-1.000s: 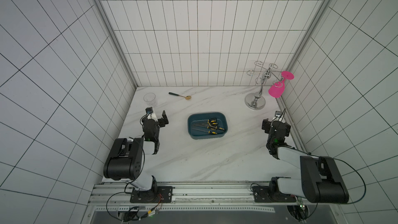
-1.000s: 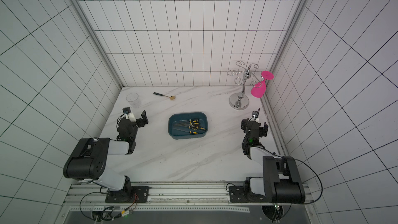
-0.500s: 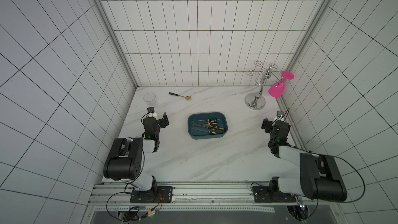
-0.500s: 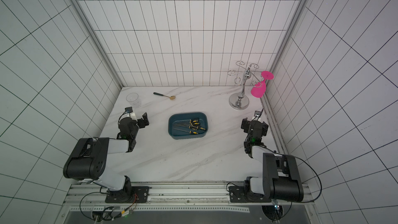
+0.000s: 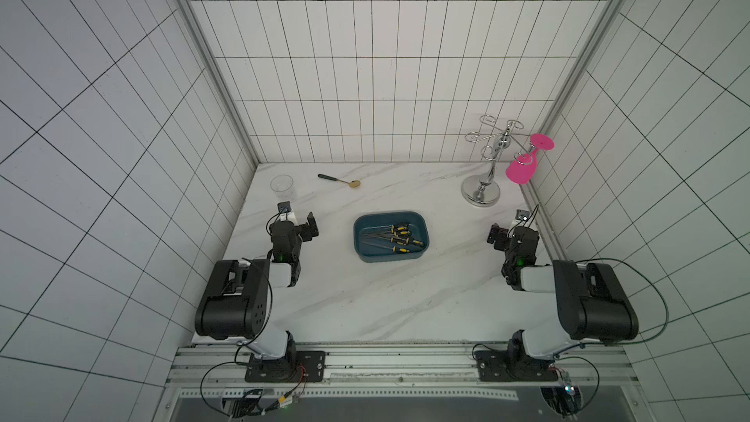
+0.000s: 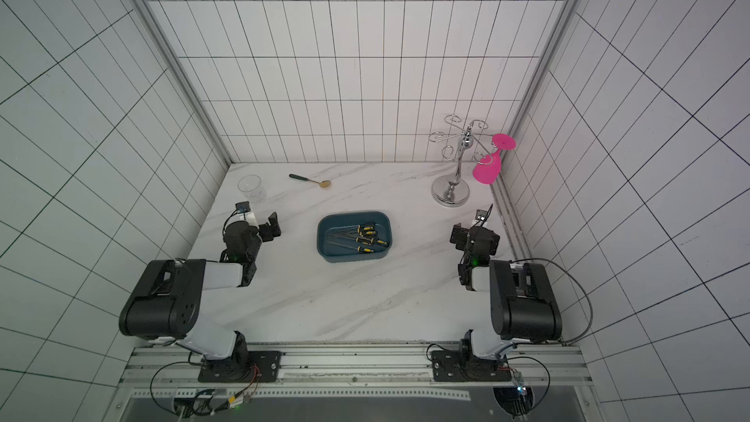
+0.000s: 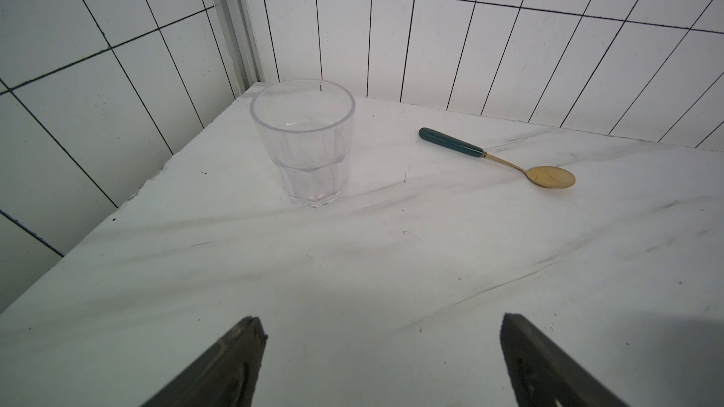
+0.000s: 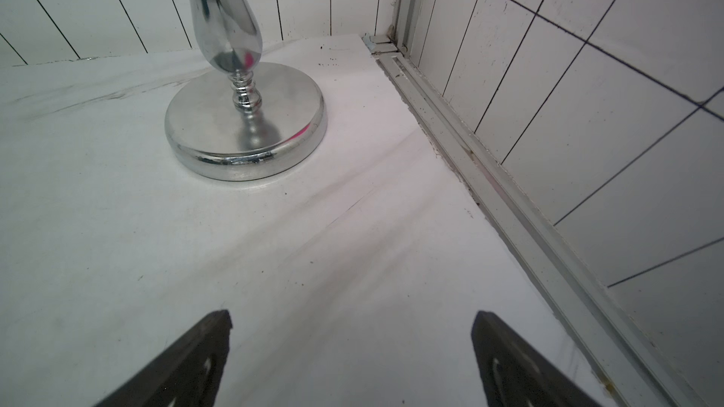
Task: Put the file tool into the storage box
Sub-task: Reset both arms
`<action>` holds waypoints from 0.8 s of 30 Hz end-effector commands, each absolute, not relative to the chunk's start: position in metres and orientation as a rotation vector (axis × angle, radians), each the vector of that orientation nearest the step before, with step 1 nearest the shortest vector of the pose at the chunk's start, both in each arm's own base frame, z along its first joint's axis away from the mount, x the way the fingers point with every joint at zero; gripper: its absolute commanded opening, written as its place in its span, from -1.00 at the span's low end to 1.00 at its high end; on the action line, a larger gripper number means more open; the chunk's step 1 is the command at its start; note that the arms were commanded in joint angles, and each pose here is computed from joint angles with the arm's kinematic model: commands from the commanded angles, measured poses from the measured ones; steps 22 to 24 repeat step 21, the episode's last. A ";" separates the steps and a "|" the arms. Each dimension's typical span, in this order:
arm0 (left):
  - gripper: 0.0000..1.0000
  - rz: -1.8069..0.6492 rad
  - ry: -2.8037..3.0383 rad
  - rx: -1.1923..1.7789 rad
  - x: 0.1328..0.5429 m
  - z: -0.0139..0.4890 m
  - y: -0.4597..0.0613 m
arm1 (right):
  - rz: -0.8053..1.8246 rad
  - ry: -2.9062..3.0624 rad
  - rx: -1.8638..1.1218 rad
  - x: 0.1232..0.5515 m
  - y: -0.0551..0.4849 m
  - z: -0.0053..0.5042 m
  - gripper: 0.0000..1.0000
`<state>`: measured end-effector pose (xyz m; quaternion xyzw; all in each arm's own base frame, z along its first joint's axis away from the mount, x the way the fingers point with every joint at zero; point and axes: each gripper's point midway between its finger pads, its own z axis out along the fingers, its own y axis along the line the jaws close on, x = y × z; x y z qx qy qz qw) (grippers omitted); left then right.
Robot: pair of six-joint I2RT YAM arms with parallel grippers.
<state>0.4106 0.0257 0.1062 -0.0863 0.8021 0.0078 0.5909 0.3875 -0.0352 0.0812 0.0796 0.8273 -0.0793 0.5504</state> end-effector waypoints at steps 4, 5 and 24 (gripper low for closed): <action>0.96 0.021 1.855 -0.198 0.414 0.113 0.026 | -0.169 1.927 0.194 0.397 -0.035 0.095 0.98; 0.96 0.023 1.853 -0.199 0.414 0.114 0.026 | -0.171 1.921 0.194 0.397 -0.035 0.096 0.98; 0.96 0.021 1.856 -0.201 0.414 0.113 0.027 | -0.171 1.926 0.192 0.397 -0.035 0.095 0.98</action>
